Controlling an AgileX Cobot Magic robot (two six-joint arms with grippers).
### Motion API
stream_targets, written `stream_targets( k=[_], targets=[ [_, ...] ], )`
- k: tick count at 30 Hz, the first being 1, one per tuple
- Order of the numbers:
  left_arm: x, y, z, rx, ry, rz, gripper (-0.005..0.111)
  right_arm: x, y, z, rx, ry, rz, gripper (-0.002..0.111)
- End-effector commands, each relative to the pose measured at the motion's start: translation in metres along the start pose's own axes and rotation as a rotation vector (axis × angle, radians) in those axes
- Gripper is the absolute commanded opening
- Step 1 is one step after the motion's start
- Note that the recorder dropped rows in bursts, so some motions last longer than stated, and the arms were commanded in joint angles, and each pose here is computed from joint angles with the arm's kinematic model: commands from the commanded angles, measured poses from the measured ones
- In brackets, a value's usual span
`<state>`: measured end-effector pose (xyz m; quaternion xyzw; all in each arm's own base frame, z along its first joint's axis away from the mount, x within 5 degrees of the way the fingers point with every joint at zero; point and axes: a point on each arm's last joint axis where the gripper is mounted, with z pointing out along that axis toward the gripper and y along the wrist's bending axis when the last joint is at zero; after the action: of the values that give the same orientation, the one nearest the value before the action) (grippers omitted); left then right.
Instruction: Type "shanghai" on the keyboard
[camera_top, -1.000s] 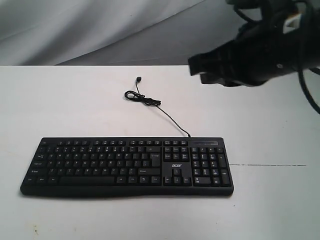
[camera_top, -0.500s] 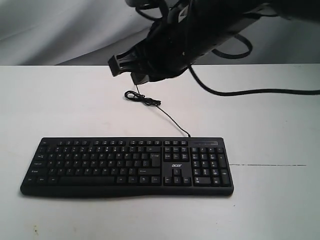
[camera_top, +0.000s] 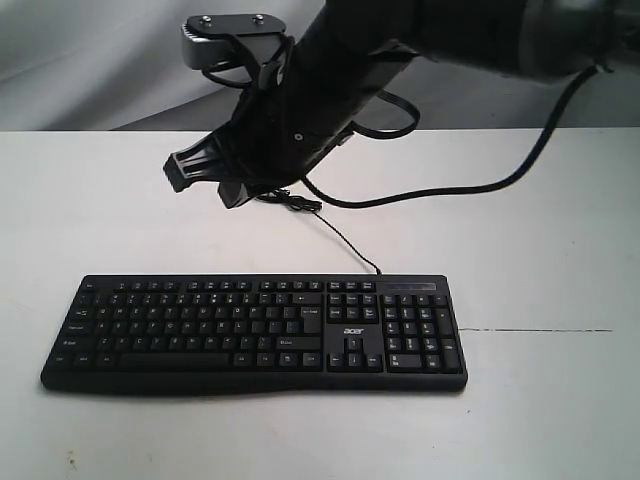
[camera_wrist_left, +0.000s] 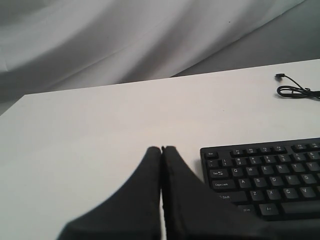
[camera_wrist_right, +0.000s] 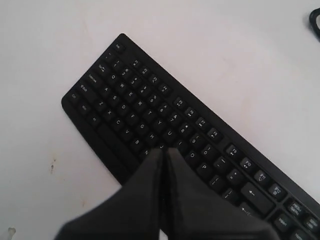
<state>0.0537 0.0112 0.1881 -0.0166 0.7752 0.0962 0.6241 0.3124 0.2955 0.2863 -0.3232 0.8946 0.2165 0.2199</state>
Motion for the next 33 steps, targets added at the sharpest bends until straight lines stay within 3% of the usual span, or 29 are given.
stream_targets(
  k=[1,10,33],
  targets=[
    [0.001,-0.001,0.000,0.007,-0.009,-0.006,0.000,-0.010,0.003,0.003,-0.014,-0.009,-0.022,0.000],
    [0.001,-0.001,0.000,0.007,-0.009,-0.006,0.000,-0.016,0.013,0.023,-0.084,0.038,-0.042,0.000],
    [0.001,-0.001,0.000,0.007,-0.009,-0.006,0.000,-0.007,0.042,0.099,-0.086,0.101,-0.159,0.000]
  ],
)
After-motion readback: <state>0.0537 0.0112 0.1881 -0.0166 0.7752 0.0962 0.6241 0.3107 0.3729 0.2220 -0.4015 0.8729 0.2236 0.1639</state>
